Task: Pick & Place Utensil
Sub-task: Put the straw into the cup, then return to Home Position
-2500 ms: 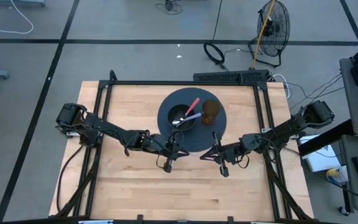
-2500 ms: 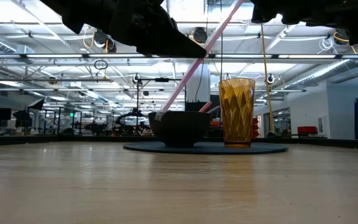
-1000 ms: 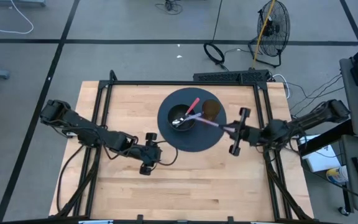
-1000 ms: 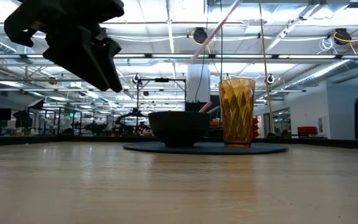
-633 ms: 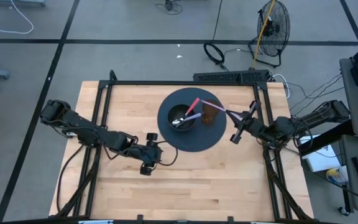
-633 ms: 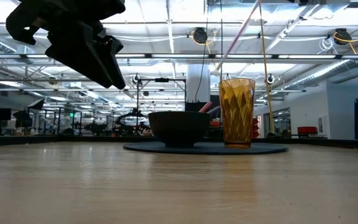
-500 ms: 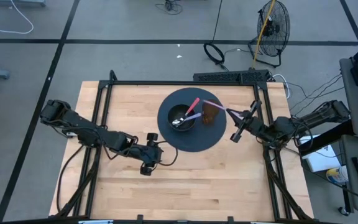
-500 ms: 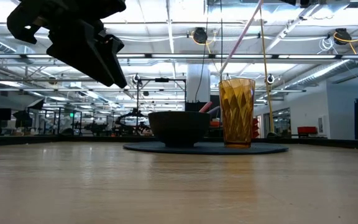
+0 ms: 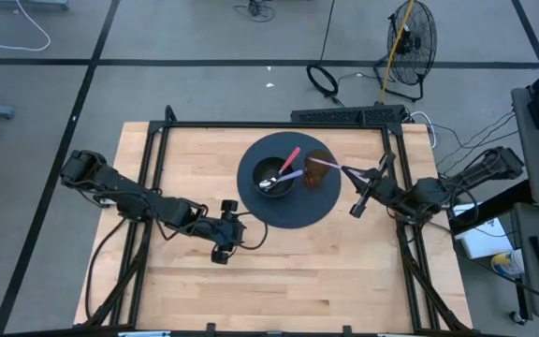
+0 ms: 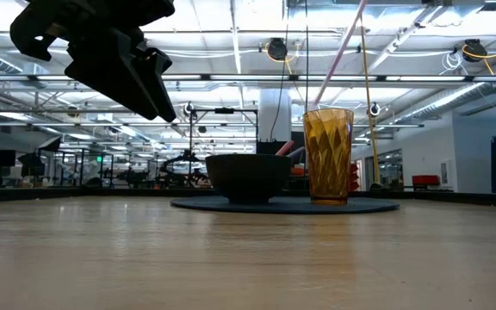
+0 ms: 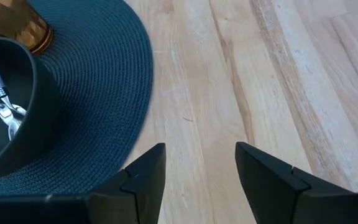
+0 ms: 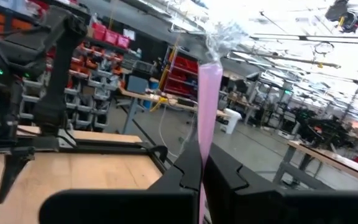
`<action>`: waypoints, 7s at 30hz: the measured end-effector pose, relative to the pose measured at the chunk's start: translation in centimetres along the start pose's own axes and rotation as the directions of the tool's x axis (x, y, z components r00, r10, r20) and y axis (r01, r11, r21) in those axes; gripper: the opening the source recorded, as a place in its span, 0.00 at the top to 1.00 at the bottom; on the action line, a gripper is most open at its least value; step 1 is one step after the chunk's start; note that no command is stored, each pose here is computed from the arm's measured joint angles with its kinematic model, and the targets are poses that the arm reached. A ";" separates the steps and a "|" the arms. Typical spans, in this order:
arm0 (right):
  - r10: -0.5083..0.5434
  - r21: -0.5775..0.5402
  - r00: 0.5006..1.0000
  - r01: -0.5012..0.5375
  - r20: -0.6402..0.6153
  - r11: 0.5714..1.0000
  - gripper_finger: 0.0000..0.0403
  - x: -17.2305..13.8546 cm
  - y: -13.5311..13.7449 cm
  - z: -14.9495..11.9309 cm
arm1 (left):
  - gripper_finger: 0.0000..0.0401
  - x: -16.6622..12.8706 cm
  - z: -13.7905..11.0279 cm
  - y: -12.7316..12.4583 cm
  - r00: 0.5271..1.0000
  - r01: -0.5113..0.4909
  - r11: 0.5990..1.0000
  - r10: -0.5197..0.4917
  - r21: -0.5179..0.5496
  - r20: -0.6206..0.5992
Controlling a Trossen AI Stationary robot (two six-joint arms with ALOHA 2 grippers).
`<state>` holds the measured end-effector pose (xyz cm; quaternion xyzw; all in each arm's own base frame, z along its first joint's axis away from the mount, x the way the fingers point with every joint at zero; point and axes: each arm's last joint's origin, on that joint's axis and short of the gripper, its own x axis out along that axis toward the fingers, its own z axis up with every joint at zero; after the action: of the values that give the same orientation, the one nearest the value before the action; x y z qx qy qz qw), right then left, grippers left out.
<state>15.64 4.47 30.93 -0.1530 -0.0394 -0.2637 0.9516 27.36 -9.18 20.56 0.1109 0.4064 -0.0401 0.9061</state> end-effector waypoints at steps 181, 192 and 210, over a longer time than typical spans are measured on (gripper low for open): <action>0.519 0.156 0.853 -0.522 0.057 0.839 0.43 -4.4 -5.9 -9.4 | 0.50 -13.1 -3.9 8.4 0.741 -0.265 0.961 0.253 -0.076 0.621; 0.569 0.149 0.808 -0.588 0.149 0.795 0.44 -4.1 -4.3 -13.1 | 0.50 -10.9 -10.9 7.7 0.597 -0.244 0.954 0.290 -0.174 0.748; 0.611 0.157 0.780 -0.626 0.135 0.764 0.45 -4.2 -3.9 -14.2 | 0.50 -8.4 -14.2 7.8 0.577 -0.188 0.968 0.246 -0.167 0.779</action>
<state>9.97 -1.04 17.84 -0.0745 -0.0481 0.0755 0.9932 12.69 1.57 19.03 0.1003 -0.0533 0.0395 0.9927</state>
